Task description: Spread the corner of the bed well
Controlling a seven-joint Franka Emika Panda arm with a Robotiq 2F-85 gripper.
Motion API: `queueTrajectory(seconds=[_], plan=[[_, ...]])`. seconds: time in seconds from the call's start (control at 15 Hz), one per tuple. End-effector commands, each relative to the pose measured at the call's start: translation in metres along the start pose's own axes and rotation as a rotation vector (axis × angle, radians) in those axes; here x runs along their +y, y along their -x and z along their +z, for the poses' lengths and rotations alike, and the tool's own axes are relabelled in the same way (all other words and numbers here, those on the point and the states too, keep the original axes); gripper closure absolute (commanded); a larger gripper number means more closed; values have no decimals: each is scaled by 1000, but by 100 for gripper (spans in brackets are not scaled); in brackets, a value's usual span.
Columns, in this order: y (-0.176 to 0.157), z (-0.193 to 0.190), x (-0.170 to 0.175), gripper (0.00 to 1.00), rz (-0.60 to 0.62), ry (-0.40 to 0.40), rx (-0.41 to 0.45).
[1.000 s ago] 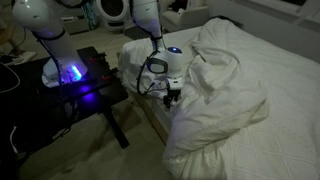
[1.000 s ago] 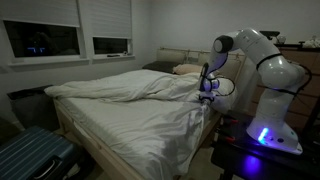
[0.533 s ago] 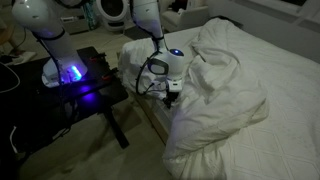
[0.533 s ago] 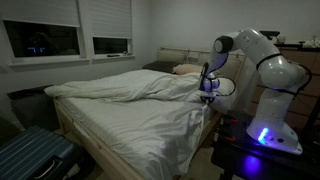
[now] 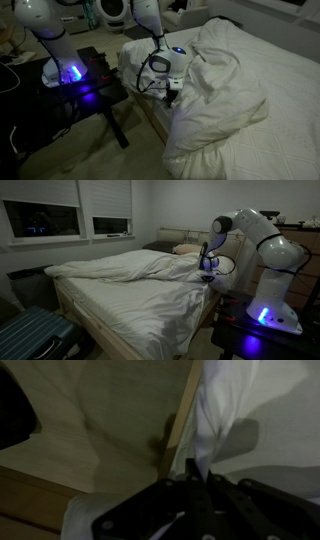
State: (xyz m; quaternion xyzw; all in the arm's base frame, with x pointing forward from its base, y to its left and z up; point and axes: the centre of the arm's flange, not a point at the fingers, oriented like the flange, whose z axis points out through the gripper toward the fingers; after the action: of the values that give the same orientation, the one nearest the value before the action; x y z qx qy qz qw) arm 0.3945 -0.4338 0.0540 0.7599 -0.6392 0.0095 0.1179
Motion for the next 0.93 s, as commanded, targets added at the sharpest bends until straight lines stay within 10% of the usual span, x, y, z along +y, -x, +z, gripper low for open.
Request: queueTrajectory(seconds=[0.0,0.87], plan=[[17,-14,16,99,-41,142,-63],[63,38,62,99,-248,271,-131]])
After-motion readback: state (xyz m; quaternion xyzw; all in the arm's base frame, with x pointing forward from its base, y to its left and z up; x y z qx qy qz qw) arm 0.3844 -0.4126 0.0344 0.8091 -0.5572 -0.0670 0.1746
